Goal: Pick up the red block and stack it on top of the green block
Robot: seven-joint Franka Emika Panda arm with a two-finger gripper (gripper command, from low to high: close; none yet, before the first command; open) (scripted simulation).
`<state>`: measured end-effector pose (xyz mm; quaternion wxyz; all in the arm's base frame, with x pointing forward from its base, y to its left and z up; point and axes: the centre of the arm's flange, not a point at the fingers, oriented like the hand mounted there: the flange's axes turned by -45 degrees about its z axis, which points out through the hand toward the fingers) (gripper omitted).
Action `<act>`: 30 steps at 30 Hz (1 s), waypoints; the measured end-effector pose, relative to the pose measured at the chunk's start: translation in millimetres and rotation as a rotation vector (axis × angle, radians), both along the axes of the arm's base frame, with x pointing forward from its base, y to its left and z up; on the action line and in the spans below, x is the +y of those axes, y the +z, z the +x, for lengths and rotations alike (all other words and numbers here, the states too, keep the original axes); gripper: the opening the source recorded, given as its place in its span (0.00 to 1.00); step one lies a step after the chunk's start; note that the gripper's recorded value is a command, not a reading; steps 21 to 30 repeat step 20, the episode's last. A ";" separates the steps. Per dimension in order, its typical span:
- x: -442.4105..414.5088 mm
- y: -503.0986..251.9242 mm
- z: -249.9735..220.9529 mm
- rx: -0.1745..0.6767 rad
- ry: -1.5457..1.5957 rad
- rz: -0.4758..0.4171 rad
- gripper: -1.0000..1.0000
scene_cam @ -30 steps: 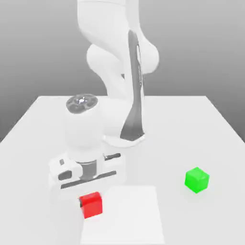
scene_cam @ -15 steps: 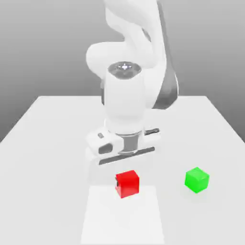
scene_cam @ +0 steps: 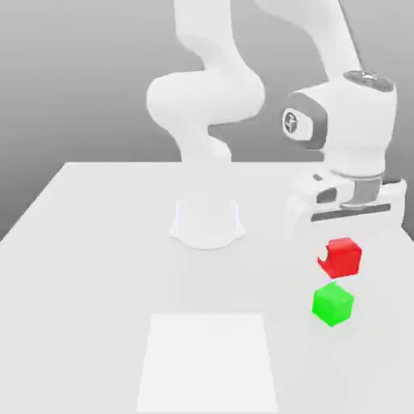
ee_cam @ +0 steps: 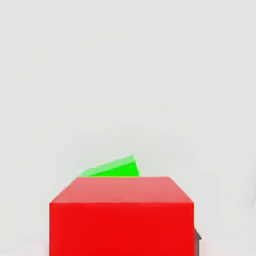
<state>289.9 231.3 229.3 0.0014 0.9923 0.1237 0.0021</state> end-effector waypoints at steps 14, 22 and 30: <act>1.5 -40.4 -2.5 0.001 0.002 0.000 1.00; 1.2 5.4 -2.2 0.001 0.001 -0.001 1.00; 1.2 5.4 -2.2 0.001 0.001 -0.001 1.00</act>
